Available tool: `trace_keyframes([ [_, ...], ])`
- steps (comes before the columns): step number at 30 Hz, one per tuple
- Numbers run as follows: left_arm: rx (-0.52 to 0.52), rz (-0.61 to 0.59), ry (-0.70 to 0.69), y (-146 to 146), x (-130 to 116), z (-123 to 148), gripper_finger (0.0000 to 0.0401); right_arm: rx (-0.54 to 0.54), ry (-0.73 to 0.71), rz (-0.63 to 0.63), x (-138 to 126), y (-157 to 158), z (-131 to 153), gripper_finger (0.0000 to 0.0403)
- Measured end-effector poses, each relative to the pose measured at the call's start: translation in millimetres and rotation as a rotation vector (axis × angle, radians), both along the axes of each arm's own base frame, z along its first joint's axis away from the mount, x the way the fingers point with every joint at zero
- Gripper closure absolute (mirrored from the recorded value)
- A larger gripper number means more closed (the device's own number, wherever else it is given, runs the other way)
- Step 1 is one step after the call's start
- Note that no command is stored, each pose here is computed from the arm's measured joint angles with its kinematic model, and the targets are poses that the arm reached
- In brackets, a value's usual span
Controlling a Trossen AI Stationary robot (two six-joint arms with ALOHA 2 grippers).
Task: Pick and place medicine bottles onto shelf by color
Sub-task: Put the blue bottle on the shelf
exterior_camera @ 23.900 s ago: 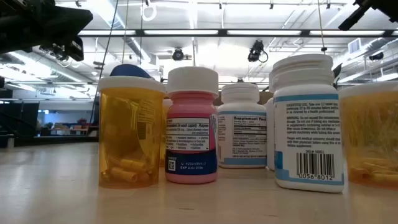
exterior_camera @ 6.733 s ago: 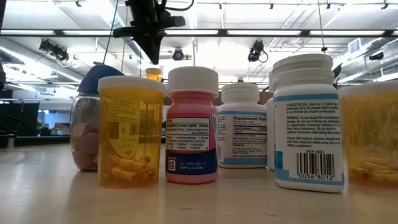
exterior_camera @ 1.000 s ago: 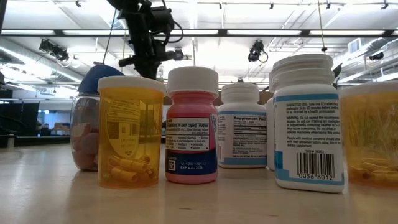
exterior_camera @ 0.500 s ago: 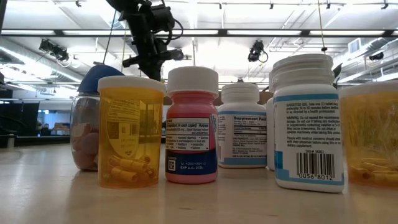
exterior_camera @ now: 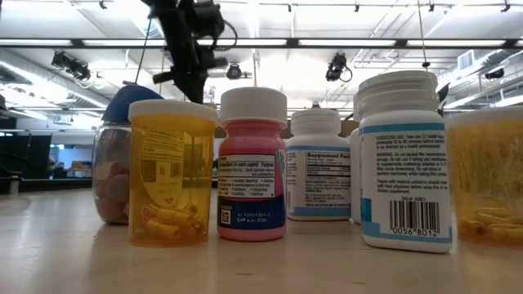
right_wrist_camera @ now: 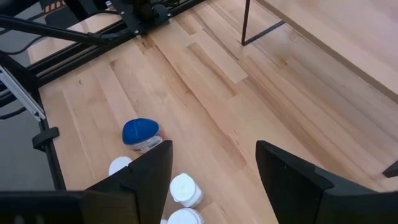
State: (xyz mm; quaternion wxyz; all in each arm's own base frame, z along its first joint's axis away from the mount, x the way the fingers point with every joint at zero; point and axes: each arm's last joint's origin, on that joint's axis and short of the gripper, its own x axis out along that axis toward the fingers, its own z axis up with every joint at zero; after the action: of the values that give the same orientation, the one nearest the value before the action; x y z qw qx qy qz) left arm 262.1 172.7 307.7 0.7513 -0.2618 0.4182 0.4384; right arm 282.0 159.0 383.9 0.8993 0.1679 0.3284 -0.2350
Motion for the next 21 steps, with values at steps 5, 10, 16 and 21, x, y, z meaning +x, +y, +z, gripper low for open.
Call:
trace_keyframes([
  [5,-0.024,-0.151,-0.084,-46,-7,29,0.0397,-0.001,0.0,-0.001,0,0,0,0.0164],
  [10,-0.086,-0.317,-0.225,-100,-25,60,0.0389,0.045,-0.013,-0.041,1,-2,0,0.0164],
  [16,-0.21,-0.351,-0.313,-152,-33,72,0.036,0.094,-0.026,-0.093,4,-7,0,0.0164],
  [21,-0.303,-0.407,-0.276,-192,-27,64,0.0293,0.16,-0.008,-0.113,7,-12,-1,0.0164],
])
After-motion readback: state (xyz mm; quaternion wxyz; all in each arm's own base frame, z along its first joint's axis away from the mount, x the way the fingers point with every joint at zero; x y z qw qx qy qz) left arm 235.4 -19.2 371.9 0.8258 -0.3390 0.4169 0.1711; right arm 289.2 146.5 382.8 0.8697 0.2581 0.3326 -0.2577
